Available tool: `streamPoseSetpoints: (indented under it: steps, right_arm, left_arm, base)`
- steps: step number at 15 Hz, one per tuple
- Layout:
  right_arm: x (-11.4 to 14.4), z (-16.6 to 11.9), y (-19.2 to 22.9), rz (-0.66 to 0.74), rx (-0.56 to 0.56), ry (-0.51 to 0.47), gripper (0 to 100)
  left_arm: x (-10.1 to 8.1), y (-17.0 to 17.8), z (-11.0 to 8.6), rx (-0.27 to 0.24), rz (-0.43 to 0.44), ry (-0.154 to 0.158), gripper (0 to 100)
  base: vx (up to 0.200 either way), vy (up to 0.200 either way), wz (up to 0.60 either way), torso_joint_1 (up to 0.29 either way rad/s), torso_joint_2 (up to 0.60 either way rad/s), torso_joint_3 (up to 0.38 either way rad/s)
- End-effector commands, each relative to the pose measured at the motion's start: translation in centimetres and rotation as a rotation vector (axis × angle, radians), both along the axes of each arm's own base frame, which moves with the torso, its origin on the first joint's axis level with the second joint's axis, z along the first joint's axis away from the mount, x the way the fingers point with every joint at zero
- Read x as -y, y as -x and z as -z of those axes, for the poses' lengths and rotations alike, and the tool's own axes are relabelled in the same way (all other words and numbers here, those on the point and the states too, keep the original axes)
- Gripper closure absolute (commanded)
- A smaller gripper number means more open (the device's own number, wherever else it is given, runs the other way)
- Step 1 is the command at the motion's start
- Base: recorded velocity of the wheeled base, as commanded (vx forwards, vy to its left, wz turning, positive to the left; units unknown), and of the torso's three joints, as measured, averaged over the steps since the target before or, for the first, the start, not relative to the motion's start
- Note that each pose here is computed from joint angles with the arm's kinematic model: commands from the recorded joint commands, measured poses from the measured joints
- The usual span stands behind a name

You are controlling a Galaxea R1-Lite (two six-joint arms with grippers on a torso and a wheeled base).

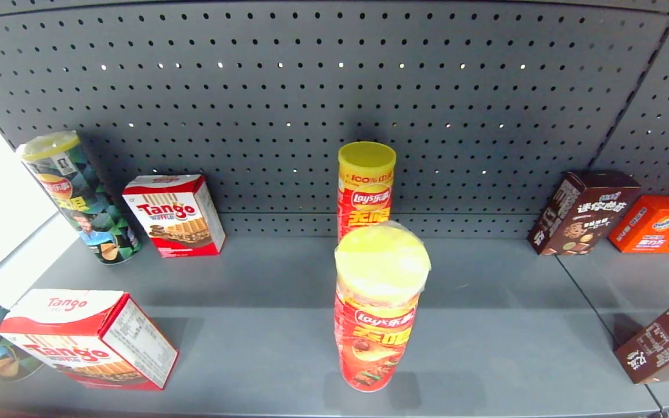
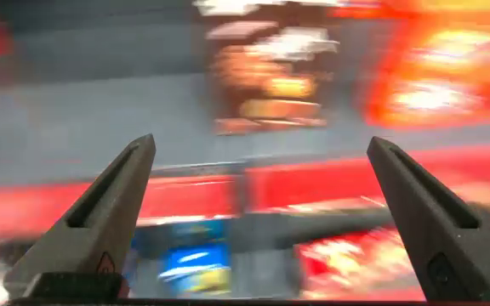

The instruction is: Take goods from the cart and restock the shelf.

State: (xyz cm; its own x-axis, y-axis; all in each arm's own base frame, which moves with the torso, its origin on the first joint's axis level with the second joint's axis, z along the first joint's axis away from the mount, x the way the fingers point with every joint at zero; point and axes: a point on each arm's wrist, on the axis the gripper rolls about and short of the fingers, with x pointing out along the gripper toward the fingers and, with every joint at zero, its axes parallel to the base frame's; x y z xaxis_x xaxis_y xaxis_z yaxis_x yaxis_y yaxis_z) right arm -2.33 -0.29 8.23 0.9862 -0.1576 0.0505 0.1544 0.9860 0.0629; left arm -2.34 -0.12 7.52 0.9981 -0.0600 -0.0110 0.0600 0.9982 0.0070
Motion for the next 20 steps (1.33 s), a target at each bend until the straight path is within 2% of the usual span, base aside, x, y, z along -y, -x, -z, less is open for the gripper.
streamPoseSetpoints:
  steps: [1,2,20]
  right_arm:
    - [-0.12,0.47,-0.03,-0.054,-0.034,0.039,0]
    - [-0.23,0.74,-0.02,-0.101,-0.071,0.084,0]
    - [-0.26,0.70,-0.04,-0.115,-0.059,0.070,0]
  left_arm:
    - [0.00,-0.01,-0.01,-0.001,0.000,0.000,0]
    - [0.00,-0.01,-0.01,-0.001,0.000,-0.002,0]
    - [0.00,-0.02,0.00,0.000,-0.002,-0.002,0]
  base:
    - [0.000,0.000,0.00,0.000,0.00,0.000]
    - [0.000,0.000,0.00,0.000,0.00,0.000]
    - [-0.011,0.000,0.00,0.000,0.00,0.000]
